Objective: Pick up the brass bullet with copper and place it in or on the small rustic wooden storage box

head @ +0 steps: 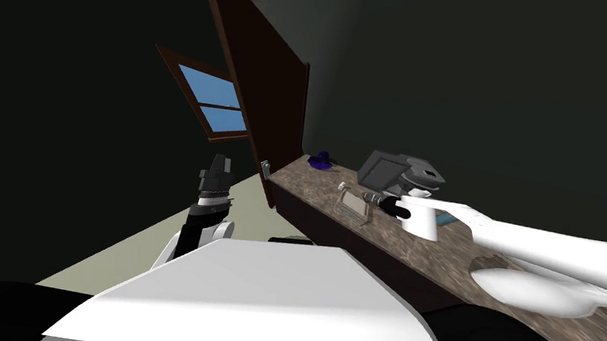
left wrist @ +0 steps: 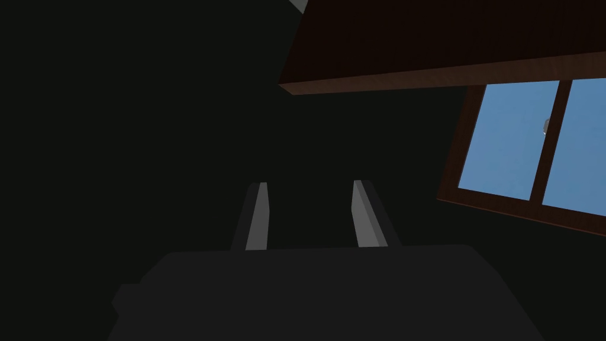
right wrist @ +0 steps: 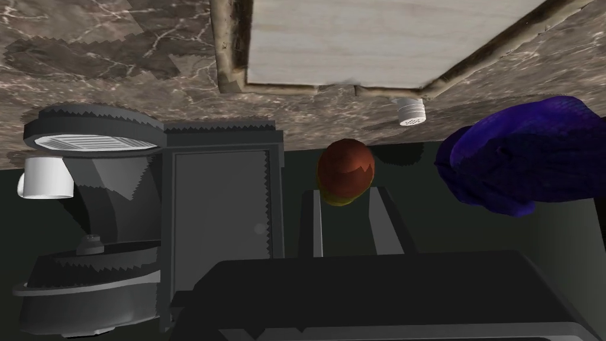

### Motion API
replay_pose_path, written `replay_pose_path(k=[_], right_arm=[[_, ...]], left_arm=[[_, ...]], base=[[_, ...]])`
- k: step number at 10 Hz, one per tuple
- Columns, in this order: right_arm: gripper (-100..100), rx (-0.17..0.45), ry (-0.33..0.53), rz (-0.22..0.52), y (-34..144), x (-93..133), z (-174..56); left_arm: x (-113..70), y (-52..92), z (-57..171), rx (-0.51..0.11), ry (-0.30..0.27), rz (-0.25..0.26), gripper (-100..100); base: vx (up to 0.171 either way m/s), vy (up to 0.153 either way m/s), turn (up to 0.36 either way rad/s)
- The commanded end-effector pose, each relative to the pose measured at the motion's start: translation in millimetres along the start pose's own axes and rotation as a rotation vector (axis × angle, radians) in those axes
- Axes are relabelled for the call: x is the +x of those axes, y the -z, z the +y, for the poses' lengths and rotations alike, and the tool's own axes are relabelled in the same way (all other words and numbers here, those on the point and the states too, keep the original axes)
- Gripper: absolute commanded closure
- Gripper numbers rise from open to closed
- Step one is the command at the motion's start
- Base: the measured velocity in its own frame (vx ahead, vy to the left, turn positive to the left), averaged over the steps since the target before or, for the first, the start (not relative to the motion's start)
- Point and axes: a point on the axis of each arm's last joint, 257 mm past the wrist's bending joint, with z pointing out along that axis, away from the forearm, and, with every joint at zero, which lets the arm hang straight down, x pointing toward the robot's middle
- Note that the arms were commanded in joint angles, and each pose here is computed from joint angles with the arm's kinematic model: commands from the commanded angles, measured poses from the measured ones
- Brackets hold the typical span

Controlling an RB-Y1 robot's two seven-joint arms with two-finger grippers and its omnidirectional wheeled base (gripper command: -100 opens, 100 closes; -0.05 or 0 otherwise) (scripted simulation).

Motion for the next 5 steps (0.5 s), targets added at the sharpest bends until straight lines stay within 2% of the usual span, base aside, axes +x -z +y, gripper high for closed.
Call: replay_pose_path(k=[1, 3, 4, 5], right_arm=[[100, 0.001, -0.01, 0.004, 1.5, 3, 0], [100, 0.001, 0.002, 0.004, 1.5, 3, 0], [100, 0.009, 0.017, 0.046, 4.1, 20, 3], [100, 0.009, 0.017, 0.046, 4.1, 20, 3]], left_arm=[[0.0, 0.0, 0, 0.0, 0.0, 0.0, 0], [0.0, 0.0, 0, 0.0, 0.0, 0.0, 0], [0.0, 0.0, 0, 0.0, 0.0, 0.0, 0], [0.0, 0.0, 0, 0.0, 0.0, 0.0, 0]], base=[[0.014, 0.008, -0.002], [0.0, 0.0, 0.0], [0.038, 0.011, 0.018], [0.05, 0.026, 0.018]])
